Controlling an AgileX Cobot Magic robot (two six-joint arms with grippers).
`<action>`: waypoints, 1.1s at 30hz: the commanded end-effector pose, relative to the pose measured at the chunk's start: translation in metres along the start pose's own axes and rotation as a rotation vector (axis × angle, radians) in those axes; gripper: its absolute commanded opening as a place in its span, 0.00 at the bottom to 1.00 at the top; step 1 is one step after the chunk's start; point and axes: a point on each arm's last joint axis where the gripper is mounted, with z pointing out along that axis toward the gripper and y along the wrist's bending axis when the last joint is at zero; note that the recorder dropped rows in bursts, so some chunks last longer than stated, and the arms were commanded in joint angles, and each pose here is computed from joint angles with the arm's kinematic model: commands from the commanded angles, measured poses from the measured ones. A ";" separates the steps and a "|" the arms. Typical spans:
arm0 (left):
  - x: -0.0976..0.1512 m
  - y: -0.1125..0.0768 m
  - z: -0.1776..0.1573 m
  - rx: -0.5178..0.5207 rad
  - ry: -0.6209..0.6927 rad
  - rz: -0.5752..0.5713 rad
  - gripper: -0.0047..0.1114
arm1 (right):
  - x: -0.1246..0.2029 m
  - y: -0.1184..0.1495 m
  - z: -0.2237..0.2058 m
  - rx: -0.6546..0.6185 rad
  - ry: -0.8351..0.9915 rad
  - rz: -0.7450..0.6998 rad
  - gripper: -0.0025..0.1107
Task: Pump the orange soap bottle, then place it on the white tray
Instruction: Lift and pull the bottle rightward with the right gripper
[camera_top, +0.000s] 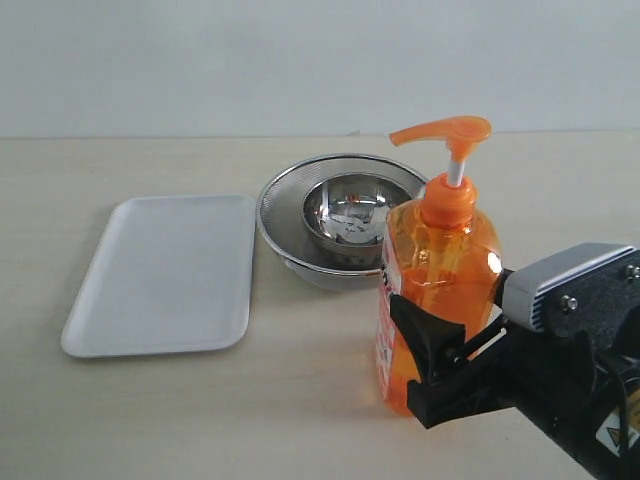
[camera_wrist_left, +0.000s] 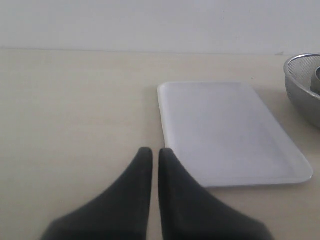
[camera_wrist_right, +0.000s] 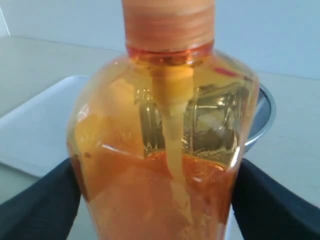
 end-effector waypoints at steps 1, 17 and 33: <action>-0.002 0.000 -0.001 -0.004 -0.014 0.000 0.08 | 0.000 -0.005 0.000 0.055 -0.009 -0.013 0.02; -0.002 0.000 -0.001 -0.004 -0.014 0.000 0.08 | -0.016 -0.014 -0.010 0.117 -0.047 -0.011 0.02; -0.002 0.000 -0.001 -0.004 -0.014 0.000 0.08 | -0.033 -0.026 -0.025 0.208 -0.089 -0.067 0.02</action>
